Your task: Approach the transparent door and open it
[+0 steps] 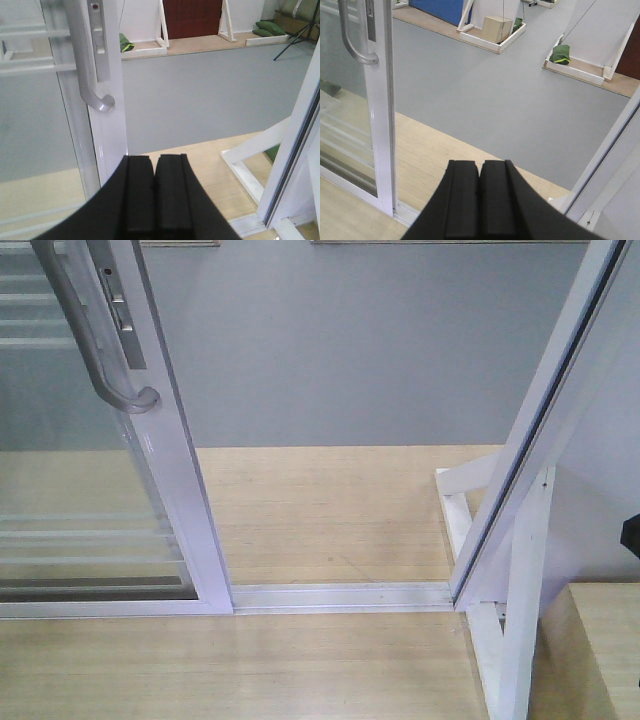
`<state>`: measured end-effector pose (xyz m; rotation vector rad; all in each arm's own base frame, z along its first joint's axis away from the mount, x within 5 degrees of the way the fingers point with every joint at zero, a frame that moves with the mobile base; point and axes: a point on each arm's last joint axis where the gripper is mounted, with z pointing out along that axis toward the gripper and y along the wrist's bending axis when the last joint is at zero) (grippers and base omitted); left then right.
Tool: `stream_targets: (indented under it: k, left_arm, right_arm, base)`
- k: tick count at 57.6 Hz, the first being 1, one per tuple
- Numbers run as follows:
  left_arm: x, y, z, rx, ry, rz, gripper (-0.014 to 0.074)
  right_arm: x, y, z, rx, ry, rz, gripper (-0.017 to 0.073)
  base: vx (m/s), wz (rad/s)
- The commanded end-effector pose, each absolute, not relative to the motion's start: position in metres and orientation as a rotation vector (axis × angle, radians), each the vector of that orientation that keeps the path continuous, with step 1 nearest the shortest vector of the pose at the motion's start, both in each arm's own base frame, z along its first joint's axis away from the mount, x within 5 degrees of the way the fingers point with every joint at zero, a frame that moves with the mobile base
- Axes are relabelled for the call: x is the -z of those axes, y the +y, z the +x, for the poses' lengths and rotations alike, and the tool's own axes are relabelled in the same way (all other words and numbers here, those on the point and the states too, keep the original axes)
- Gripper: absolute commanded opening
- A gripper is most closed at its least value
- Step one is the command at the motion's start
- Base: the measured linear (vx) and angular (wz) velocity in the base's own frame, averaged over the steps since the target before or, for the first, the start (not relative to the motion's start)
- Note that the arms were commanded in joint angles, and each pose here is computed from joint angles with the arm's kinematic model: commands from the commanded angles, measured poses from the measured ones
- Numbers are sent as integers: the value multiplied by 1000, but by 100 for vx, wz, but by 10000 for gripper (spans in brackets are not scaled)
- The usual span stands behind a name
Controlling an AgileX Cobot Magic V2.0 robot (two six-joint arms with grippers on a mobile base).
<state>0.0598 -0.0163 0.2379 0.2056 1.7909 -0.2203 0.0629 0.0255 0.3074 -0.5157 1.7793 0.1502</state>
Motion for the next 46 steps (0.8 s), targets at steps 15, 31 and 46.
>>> stream_targets:
  k: [15, 31, 46]
  left_arm:
    - [-186, -11, 57, 199, 1618, 93, 4]
    - [-181, -7, 56, 143, 1668, 36, 4]
    - [-181, -7, 56, 145, 1668, 35, 4]
  right_arm:
    - [-322, 26, 64, -157, 1691, -486, 0]
    - [-322, 26, 64, -157, 1691, -486, 0]
    - [-322, 26, 64, -157, 1691, -486, 0]
  base:
    - [0, 0]
    - [0, 0]
    - [0, 0]
